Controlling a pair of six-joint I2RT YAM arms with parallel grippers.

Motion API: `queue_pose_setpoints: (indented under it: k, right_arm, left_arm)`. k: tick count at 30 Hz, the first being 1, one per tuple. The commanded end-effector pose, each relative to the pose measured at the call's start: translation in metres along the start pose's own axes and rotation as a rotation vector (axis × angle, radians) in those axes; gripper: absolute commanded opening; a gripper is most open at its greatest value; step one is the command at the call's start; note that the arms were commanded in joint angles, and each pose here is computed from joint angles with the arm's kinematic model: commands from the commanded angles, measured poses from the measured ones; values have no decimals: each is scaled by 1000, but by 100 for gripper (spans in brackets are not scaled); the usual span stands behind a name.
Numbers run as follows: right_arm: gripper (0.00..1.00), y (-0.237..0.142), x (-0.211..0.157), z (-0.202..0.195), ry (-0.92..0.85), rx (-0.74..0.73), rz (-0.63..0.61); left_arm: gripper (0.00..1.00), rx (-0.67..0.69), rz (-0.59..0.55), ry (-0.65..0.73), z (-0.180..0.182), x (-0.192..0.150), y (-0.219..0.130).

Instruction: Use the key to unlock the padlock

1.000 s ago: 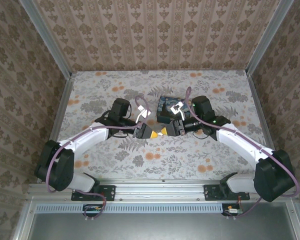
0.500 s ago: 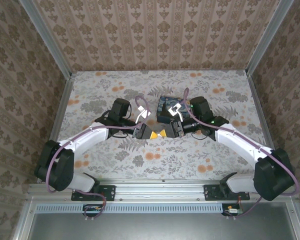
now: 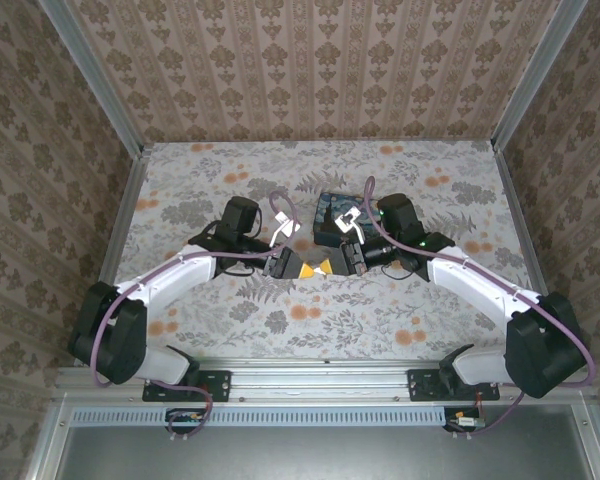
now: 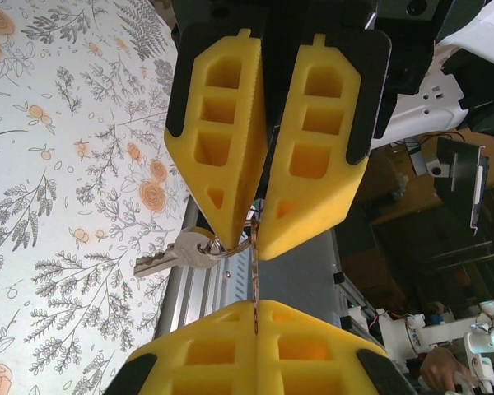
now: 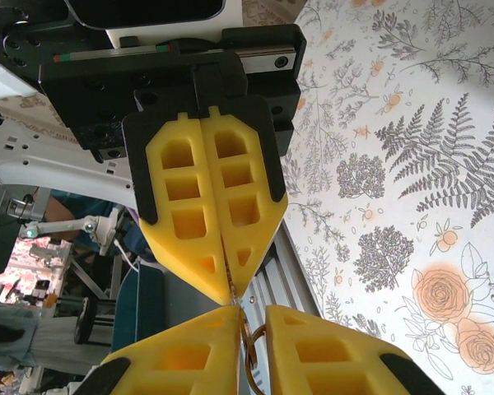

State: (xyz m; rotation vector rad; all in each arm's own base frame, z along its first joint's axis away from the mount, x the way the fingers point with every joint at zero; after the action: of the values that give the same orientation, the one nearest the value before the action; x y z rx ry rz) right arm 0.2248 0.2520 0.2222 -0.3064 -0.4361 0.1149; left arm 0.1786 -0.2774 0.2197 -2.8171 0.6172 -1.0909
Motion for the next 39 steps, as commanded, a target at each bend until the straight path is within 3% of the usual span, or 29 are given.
queue_pose_setpoints:
  k: [1, 6, 12, 13, 14, 16, 19, 31, 39]
  right_arm:
    - [12, 9, -7, 6, -35, 51, 36]
    - [0, 10, -10, 10, -45, 90, 31]
    - [0, 5, -10, 15, -77, 108, -27]
    - [0, 5, -11, 14, -77, 101, -33]
    - [0, 4, -10, 12, -76, 85, -42]
    - [0, 3, -11, 4, -63, 39, -55]
    - [0, 1, -11, -9, -34, -16, -71]
    - [0, -2, -8, -10, -39, -23, -90]
    - [0, -4, -8, -10, -52, -43, -96]
  left_arm:
    - [0, -28, -12, 79, -13, 9, -1]
    - [0, -23, -14, 80, -11, 8, 0]
    - [0, 17, -37, 60, 0, 8, -4]
    - [4, 29, -47, 51, 3, 9, -5]
    - [17, 50, -61, 42, 8, 10, -7]
    - [32, 68, -88, 37, 11, 12, -12]
    - [42, 78, -129, 49, 10, 17, -20]
    - [47, 110, -147, 44, 15, 19, -25]
    - [46, 53, -111, 44, 7, 14, -18]
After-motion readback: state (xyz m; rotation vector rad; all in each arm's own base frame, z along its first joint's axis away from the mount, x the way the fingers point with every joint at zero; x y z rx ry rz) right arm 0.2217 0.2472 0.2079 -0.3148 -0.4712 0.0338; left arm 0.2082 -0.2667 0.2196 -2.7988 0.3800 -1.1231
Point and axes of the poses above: each hand's point on the last joint's axis, 136 mm out from that joint toward the fingers, its own y axis out along the fingers, its own z axis along the line the jaws close on, x = y × z, the point moved 3 cm from there along -y, back along the fingers, and after that the axes turned 8 degrees about y, right-handed, at the moved point
